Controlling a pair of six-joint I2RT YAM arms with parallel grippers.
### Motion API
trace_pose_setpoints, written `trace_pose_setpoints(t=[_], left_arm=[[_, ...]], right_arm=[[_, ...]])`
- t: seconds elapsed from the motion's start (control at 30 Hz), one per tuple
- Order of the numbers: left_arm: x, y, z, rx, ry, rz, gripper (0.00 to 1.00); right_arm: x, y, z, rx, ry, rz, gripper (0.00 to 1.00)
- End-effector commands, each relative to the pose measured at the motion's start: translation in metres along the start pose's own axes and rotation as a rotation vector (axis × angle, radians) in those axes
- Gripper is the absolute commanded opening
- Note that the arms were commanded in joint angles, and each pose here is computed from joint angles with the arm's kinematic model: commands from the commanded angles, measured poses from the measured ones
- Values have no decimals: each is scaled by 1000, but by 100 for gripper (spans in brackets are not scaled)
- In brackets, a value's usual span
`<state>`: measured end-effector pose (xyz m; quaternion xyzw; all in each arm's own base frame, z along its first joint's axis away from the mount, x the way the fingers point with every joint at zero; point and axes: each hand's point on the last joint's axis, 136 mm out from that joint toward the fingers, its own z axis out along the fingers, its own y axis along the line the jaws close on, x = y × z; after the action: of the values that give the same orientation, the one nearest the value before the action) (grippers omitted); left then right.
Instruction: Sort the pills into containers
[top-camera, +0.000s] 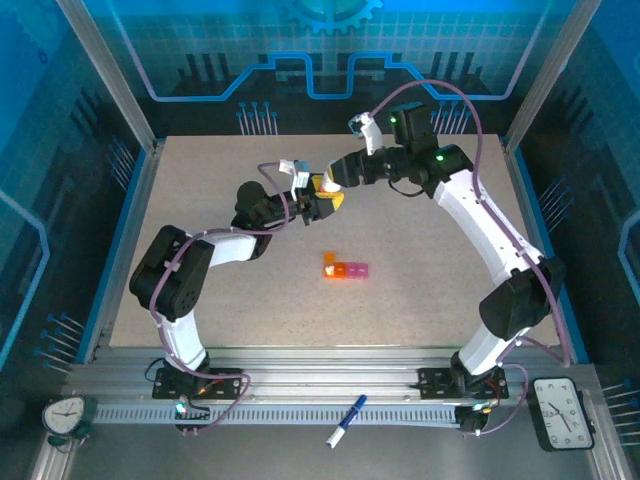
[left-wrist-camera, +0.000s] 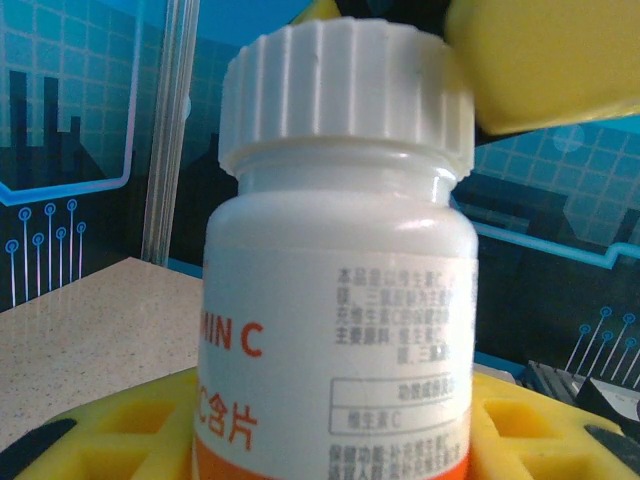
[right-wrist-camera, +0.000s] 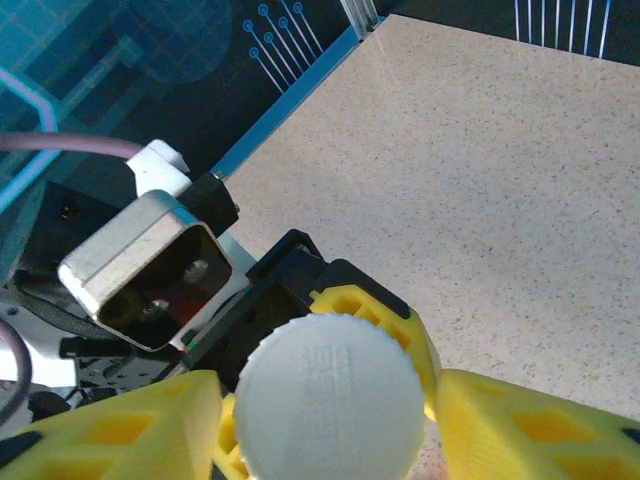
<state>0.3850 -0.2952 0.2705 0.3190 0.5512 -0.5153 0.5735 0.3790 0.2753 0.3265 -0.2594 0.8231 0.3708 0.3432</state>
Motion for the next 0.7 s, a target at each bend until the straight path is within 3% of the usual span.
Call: trace_pose_setpoints(t=[0.0,0.27,0.5,0.67], left_arm=[[-18,-10,2,37,-37,67,0],[-18,-10,2,37,-38,66,0],[-17,-9,2,36,-38,63,0],[-16,-8,3,37,-39,60,0]], right_arm=[[-6,1,-3,-6,-5,7,49],[7,-6,8,76,-13,80,37],[32,-10,24,290,-32,188,38],[34,-9,27,336,-55,209,39]])
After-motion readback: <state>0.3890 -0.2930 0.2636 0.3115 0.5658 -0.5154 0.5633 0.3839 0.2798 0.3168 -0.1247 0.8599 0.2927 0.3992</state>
